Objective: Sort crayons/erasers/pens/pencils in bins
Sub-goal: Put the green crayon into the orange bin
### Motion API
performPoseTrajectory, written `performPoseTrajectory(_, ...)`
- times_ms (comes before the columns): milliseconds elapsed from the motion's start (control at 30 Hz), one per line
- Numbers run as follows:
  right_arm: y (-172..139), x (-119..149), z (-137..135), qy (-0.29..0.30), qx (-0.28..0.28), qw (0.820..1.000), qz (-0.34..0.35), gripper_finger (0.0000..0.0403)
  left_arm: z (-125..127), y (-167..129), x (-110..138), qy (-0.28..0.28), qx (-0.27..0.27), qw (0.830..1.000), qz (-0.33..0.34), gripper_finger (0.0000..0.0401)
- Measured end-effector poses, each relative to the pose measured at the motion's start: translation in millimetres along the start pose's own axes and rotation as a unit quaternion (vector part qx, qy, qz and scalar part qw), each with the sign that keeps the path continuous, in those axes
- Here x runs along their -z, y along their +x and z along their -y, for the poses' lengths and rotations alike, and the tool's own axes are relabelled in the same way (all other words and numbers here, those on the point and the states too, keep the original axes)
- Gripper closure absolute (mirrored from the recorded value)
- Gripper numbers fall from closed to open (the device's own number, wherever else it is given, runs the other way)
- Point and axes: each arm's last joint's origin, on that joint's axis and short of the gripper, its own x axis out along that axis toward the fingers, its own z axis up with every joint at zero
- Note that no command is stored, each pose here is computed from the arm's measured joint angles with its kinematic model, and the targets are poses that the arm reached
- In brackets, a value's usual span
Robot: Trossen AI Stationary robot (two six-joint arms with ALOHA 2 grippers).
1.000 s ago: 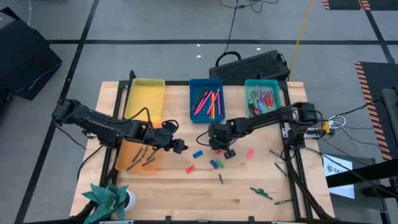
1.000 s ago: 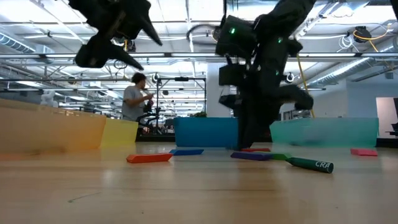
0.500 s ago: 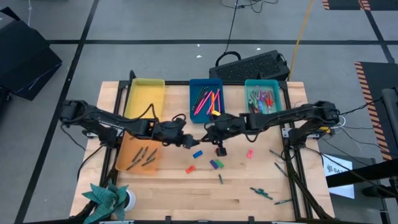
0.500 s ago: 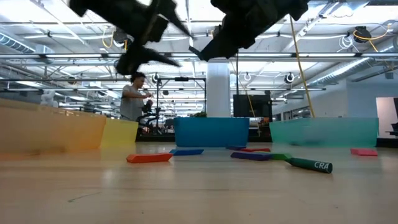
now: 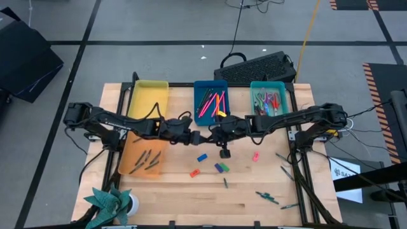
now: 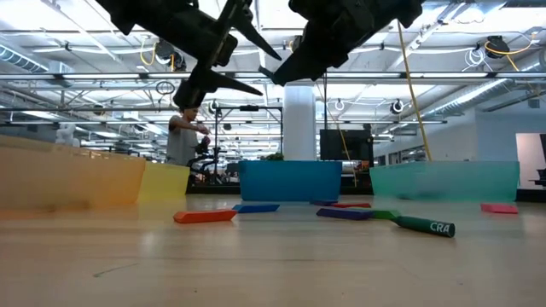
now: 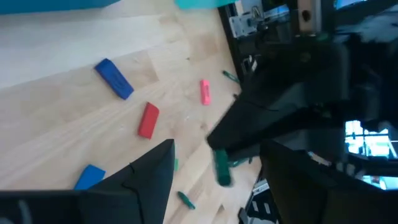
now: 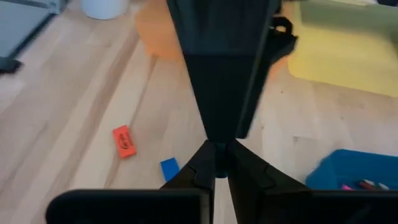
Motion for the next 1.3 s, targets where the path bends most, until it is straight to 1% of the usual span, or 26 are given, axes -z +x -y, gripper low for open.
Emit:
performPoseTrajectory(67,0.0,0.2,0.9,0.0,0.015,1.0,-0.002,0.0383,0.3,0.0,-1.0,-0.002,0.003,1.0,0.001,0.0167)
performPoseTrajectory(167,0.0,0.1,1.5,0.0,0.018,1.0,-0.002,0.0383,0.3,0.0,-1.0,-0.002,0.003,1.0,-0.001,0.0192)
performPoseTrajectory(367,-0.2,-0.1,1.6,0.005,0.019,1.0,-0.001,0.0383,-0.7,0.2,-4.6,-0.002,0.001,1.0,0.009,0.0272)
performPoseTrajectory(567,-0.2,-0.2,1.9,0.013,0.024,1.0,-0.001,0.0383,-1.6,0.2,-7.5,0.009,-0.001,1.0,0.014,0.0345)
performPoseTrajectory(633,-0.2,-0.1,2.3,0.015,0.032,0.999,-0.002,0.0383,-1.6,0.2,-7.4,0.017,-0.001,1.0,0.014,0.0367)
performPoseTrajectory(700,-0.4,0.2,3.7,0.023,0.032,0.999,-0.002,0.0383,-1.4,0.2,-7.3,0.022,0.001,1.0,0.012,0.0381)
performPoseTrajectory(767,-0.6,0.2,4.3,0.027,0.031,0.999,-0.002,0.0383,-1.4,0.2,-7.5,0.023,0.002,1.0,0.008,0.038)
performPoseTrajectory(833,-0.6,0.1,4.3,0.028,0.031,0.999,-0.002,0.0383,-1.2,0.2,-7.3,0.022,0.003,1.0,0.008,0.0361)
performPoseTrajectory(1000,-0.7,0.0,5.0,0.028,0.035,0.999,-0.002,0.0383,-0.5,0.2,-7.2,0.024,0.007,1.0,0.006,0.0264)
performPoseTrajectory(1067,-0.7,0.0,5.0,0.028,0.035,0.999,-0.002,0.0383,-0.5,0.2,-7.1,0.029,0.007,1.0,0.006,0.0234)
performPoseTrajectory(1133,-0.7,0.0,5.0,0.028,0.035,0.999,-0.002,0.0383,-0.5,0.2,-7.0,0.029,0.007,1.0,0.006,0.0214)
performPoseTrajectory(1233,-0.7,0.0,5.0,0.028,0.035,0.999,-0.002,0.0383,-0.7,0.2,-7.6,0.028,0.003,0.999,0.015,0.0212)
performPoseTrajectory(1300,-0.7,0.0,5.0,0.028,0.035,0.999,-0.002,0.0383,-0.8,0.2,-7.7,0.028,0.003,0.999,0.016,0.0231)
